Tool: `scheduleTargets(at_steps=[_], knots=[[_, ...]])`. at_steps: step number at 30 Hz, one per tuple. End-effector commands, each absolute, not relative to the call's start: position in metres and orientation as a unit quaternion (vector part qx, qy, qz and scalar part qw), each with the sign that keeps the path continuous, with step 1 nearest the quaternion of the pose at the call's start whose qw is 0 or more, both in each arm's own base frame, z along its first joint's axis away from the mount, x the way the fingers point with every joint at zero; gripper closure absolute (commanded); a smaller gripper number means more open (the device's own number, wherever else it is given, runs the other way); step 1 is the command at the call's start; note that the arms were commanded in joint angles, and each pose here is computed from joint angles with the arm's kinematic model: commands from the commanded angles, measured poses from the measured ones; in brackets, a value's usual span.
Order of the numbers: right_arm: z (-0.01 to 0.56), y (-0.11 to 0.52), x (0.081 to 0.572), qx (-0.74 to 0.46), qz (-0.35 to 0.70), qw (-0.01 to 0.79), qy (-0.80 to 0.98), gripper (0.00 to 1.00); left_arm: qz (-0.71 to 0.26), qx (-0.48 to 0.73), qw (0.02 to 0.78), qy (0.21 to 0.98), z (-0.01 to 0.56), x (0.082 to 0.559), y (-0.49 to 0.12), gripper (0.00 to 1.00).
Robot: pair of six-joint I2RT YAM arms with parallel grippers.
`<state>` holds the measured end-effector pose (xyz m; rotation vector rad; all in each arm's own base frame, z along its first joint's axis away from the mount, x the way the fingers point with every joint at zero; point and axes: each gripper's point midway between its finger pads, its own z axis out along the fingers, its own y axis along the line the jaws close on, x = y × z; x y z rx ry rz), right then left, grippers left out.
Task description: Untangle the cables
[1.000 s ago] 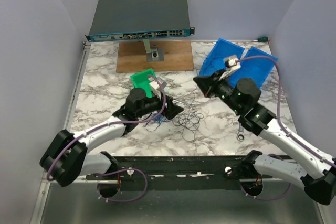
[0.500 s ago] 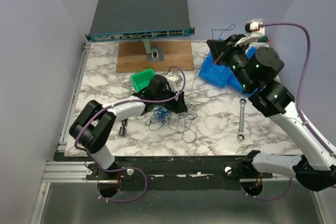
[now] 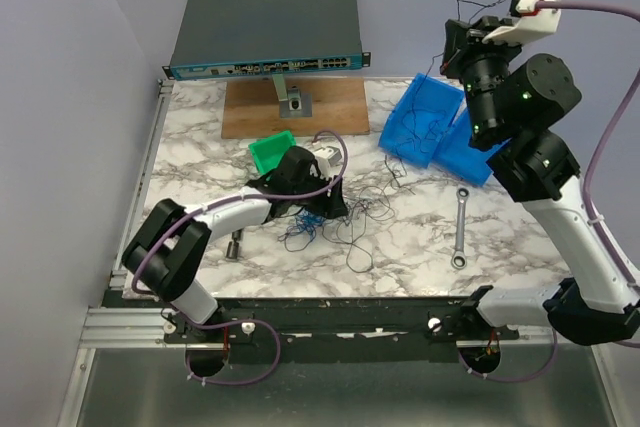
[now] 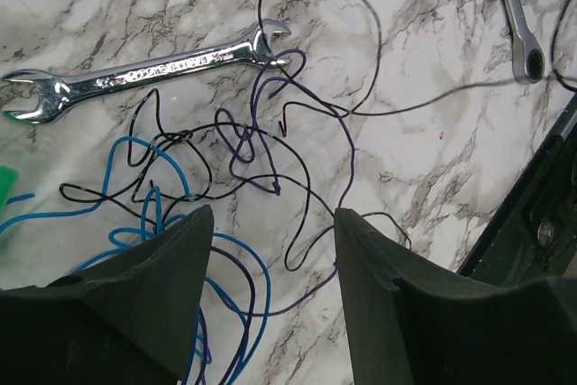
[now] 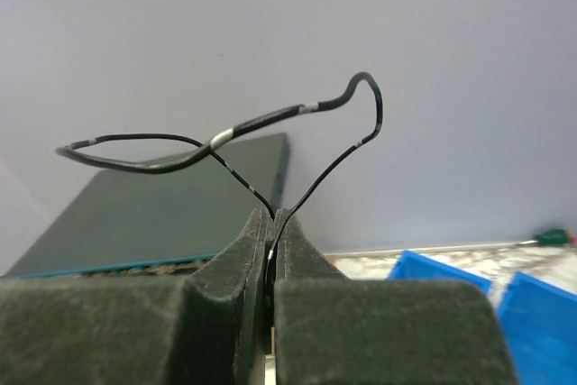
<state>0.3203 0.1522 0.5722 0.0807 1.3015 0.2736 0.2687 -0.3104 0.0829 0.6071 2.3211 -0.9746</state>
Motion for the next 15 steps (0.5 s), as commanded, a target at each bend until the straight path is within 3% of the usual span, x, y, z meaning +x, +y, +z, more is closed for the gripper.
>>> scheduleTargets(at_steps=[1, 6, 15], knots=[[0.553, 0.124, 0.351, 0.059, -0.014, 0.778, 0.625, 0.99, -0.355, 0.216, 0.347, 0.841, 0.112, 0.278, -0.303, 0.43], [0.534, 0.095, 0.39, 0.09, -0.078, 0.761, 0.638, 0.99, -0.359, 0.209, 0.395, 0.82, 0.129, 0.278, -0.295, 0.43], [0.527, 0.039, 0.432, 0.138, -0.094, 0.745, 0.645, 0.99, -0.395, 0.227, 0.425, 0.782, 0.147, 0.269, -0.299, 0.43]])
